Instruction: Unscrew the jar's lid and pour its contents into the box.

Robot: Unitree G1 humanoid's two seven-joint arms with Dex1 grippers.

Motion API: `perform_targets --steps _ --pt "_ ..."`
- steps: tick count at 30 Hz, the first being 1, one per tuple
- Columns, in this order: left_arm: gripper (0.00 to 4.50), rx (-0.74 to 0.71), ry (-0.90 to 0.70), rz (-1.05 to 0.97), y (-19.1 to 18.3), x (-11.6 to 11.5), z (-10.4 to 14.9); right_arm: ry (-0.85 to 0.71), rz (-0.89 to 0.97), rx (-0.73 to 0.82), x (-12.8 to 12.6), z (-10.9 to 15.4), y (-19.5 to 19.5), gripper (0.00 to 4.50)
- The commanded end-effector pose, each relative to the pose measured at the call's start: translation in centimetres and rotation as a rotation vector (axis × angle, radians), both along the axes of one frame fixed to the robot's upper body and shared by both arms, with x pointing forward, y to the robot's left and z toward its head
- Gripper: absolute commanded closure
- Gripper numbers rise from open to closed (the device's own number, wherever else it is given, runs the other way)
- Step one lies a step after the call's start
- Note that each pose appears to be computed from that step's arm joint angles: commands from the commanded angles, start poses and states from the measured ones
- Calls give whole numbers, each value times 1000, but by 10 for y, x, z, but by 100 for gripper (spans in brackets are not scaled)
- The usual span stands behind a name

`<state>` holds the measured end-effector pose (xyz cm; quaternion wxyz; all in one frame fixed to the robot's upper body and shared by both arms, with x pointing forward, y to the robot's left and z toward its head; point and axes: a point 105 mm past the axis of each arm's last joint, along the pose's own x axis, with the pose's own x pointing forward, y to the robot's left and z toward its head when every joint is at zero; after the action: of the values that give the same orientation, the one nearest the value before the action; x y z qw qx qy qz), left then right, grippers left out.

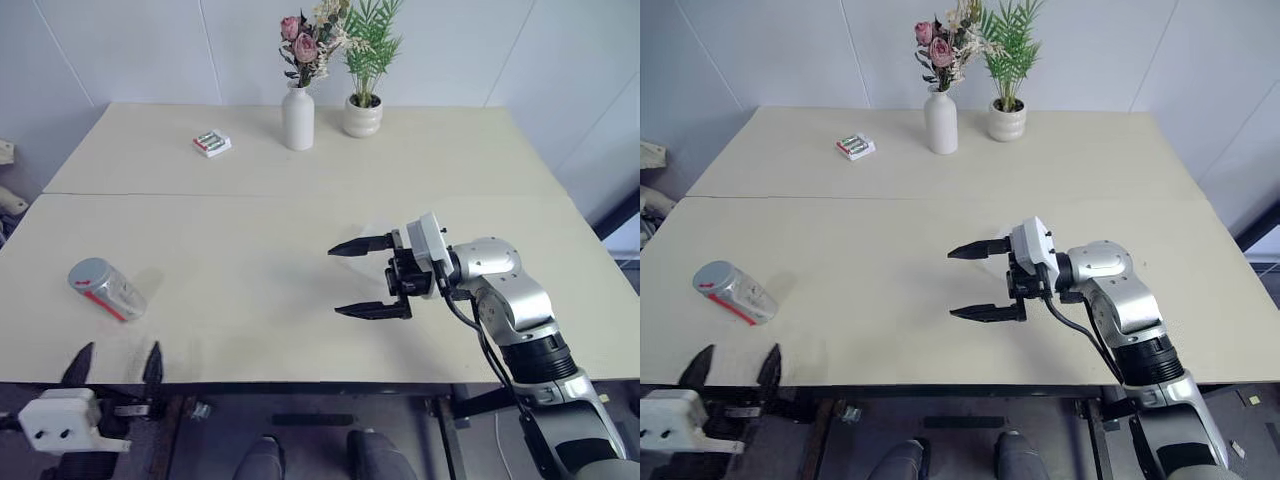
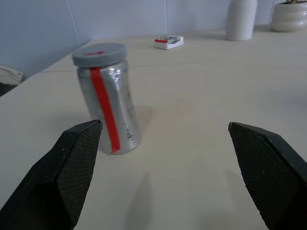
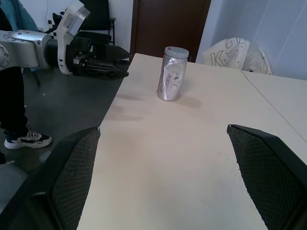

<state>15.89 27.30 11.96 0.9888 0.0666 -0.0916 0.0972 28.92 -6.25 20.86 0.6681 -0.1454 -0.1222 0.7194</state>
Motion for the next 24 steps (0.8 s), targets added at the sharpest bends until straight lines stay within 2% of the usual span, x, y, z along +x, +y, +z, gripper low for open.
perform_targets --steps 1,6,11,20,24 --pt "1 34 -10 93 32 -15 5 -57 14 33 -3 13 5 0" --pt "1 26 -20 55 48 -8 9 -61 -2 38 -1 14 5 0" --pt "1 38 -29 3 67 8 18 -70 -17 36 0 13 6 0" --pt "1 23 -31 -48 83 30 27 -68 -27 58 -3 15 9 0" --pt "1 32 -13 -95 78 44 24 -69 -36 64 -3 17 9 0"
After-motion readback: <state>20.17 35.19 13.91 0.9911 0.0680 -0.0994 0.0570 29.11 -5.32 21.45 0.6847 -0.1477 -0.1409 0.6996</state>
